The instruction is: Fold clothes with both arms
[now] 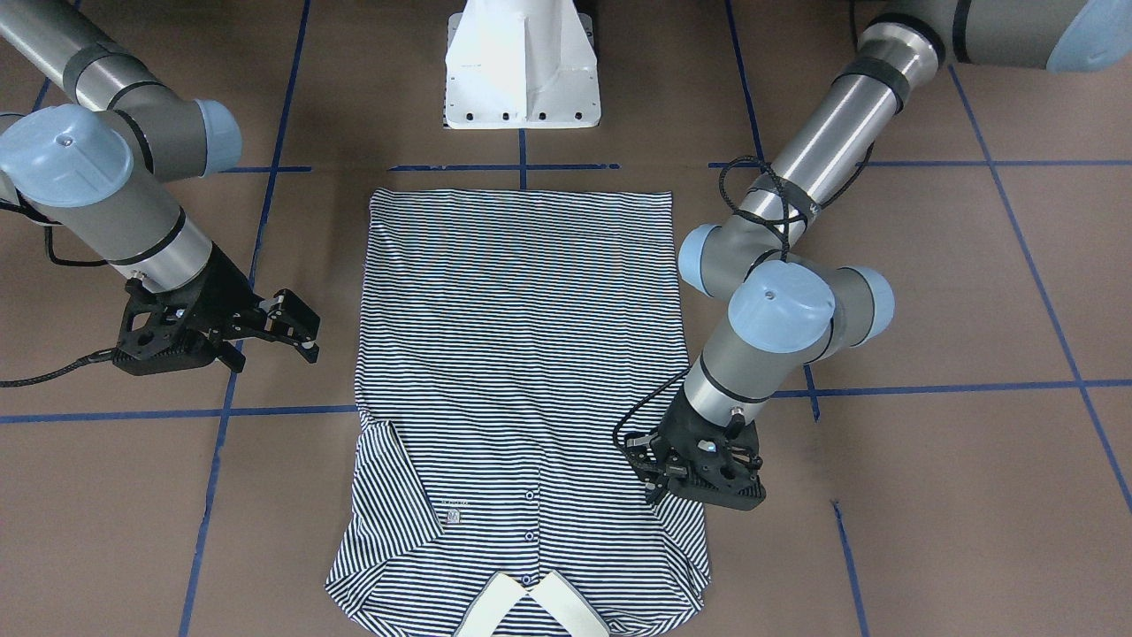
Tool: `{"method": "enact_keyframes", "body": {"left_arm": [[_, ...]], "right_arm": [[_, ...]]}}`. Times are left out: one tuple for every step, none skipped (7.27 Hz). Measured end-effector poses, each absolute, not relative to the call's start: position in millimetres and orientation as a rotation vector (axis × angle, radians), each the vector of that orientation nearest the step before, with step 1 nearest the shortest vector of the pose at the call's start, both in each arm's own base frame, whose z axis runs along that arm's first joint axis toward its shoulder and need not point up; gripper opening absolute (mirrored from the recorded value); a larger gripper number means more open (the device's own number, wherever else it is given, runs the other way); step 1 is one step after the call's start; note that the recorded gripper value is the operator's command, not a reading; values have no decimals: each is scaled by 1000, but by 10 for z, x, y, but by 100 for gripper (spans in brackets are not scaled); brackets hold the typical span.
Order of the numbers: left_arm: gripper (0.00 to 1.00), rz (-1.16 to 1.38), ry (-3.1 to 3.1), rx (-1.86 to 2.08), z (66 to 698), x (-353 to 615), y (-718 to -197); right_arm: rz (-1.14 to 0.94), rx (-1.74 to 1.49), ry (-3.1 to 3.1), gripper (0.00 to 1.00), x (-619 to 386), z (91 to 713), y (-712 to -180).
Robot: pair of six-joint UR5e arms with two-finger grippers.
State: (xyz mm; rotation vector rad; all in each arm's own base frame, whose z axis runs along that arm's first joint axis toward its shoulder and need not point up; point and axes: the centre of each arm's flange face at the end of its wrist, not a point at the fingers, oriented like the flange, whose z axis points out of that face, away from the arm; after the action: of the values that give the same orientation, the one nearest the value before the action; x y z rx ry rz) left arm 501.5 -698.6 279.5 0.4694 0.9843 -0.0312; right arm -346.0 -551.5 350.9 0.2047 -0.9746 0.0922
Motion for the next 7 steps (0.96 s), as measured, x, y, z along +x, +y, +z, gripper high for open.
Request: {"method": "enact_keyframes", "body": {"left_arm": [[0, -56, 954, 490, 2851, 5070, -7065], [0, -75, 932, 510, 2945, 5086, -7123], [0, -89, 919, 526, 3008, 5087, -7158], [15, -94, 914, 534, 3029, 5095, -7167], [54, -95, 913, 537, 3030, 5105, -7166], [58, -94, 916, 540, 3013, 5119, -7156], [58, -92, 923, 545, 2970, 5117, -7142]], "right_arm": [[92, 204, -974, 100, -3465, 3511, -5513], [92, 204, -974, 100, -3467, 3511, -5512], [92, 204, -974, 100, -3468, 3511, -5511], [92, 204, -975, 100, -3469, 3510, -5511], [93, 203, -976, 100, -3472, 3509, -5508], [94, 203, -977, 100, -3476, 3500, -5502], [99, 203, -980, 100, -3473, 3481, -5494]]}}
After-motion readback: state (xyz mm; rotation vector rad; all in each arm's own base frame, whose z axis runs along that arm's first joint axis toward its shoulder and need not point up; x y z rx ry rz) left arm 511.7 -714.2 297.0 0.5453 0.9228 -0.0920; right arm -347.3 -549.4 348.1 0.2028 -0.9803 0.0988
